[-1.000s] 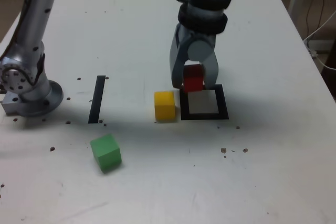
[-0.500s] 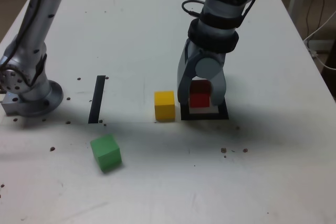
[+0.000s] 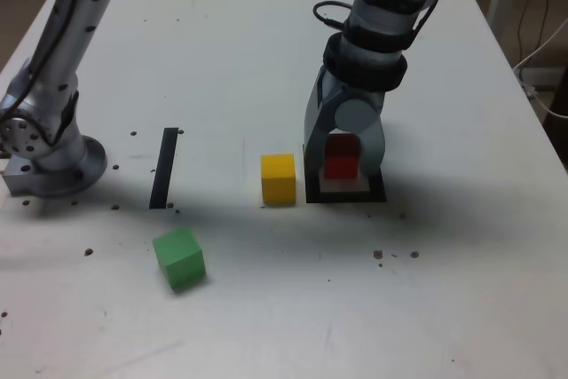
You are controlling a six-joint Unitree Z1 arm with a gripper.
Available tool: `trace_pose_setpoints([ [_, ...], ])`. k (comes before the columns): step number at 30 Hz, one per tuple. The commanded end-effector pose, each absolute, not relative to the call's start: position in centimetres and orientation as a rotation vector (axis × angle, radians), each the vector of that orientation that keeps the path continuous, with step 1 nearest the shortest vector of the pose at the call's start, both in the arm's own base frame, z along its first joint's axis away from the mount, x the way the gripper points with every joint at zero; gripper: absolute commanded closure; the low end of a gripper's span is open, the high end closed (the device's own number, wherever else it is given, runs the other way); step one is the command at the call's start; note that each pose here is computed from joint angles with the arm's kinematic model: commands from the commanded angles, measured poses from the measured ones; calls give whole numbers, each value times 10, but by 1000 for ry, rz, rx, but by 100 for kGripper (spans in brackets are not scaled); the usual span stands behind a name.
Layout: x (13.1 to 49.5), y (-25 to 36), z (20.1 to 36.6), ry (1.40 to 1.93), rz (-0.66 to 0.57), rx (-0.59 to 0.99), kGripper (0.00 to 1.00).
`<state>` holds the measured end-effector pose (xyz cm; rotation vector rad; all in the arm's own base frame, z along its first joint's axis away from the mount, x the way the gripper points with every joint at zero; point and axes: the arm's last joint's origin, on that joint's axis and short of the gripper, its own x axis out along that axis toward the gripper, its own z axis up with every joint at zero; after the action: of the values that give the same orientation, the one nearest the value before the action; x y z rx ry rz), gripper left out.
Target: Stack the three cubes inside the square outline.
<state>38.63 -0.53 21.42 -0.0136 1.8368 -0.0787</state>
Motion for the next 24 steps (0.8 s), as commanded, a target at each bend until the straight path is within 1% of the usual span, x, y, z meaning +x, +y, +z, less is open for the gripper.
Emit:
trace_pose_setpoints([
  [1,388,-4,212,1837,-77,-12,73],
  [4,388,-4,211,1839,-75,-11,72],
  [5,388,-3,211,1840,-75,-11,69],
  [6,388,-3,210,1841,-75,-12,64],
  [8,388,-3,209,1843,-75,-13,47],
  [11,388,-2,208,1844,-75,-14,18],
  [12,388,-2,207,1843,-75,-14,10],
  [13,389,-2,207,1842,-75,-13,5],
  [15,389,-2,206,1840,-74,-13,1],
  [24,388,-2,205,1838,-74,-13,0],
])
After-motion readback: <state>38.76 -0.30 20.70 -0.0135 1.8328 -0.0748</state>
